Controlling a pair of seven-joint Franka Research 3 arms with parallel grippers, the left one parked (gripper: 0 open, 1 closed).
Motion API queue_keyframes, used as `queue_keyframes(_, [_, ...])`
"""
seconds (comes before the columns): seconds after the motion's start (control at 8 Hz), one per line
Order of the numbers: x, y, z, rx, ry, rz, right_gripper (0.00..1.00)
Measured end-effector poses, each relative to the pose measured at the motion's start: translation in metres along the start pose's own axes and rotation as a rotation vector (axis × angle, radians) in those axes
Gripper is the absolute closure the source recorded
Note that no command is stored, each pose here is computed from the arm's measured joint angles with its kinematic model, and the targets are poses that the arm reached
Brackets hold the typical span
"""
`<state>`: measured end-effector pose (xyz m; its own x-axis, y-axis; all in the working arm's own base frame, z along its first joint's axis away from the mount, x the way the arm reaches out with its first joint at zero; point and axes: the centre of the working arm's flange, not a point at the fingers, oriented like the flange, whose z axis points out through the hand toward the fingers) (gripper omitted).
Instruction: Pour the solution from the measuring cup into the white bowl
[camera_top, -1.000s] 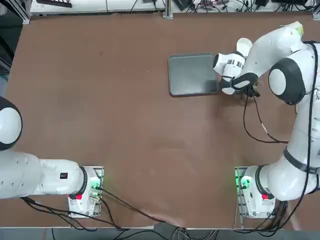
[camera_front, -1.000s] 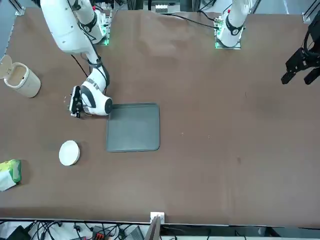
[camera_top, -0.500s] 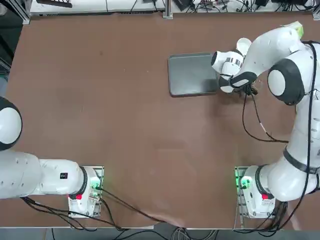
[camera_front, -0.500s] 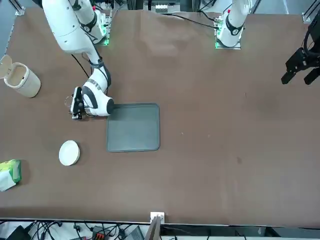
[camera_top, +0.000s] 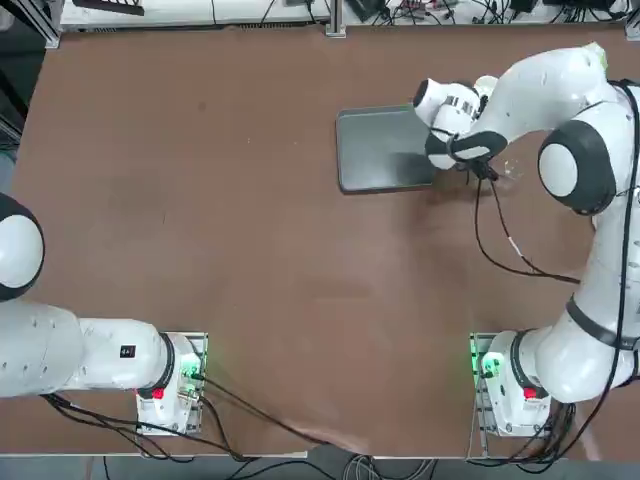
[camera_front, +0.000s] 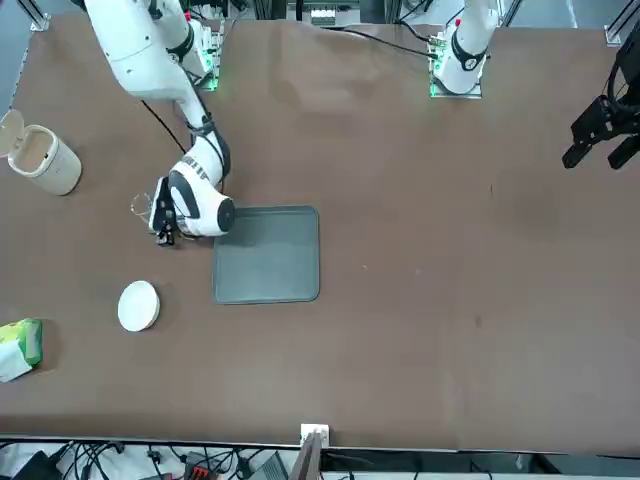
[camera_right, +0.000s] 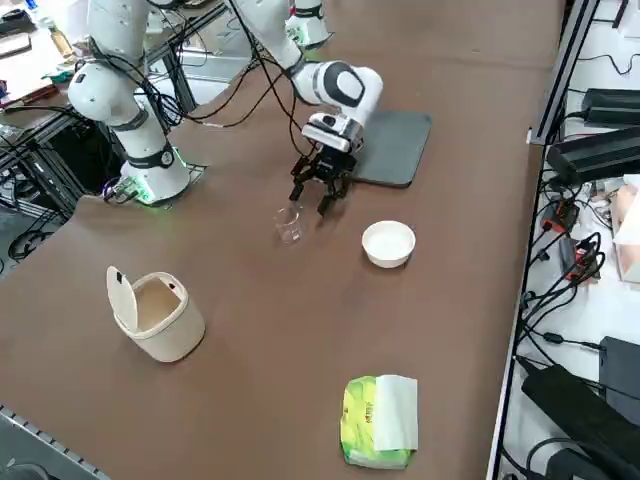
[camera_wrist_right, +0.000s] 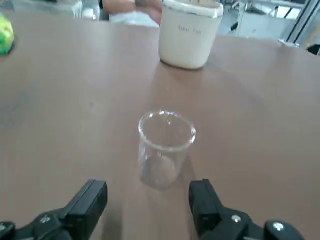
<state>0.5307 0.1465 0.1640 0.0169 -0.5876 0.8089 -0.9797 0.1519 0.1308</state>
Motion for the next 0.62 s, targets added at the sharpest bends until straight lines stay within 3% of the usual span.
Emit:
queue_keyframes(0.25, [0.039,-0.007,-0.057,-0.006,-0.155,-0.119,0.00])
queue_keyframes(0.62, [0.141,-0.014,-0.153,0.057,-0.328,-0.462,0.00])
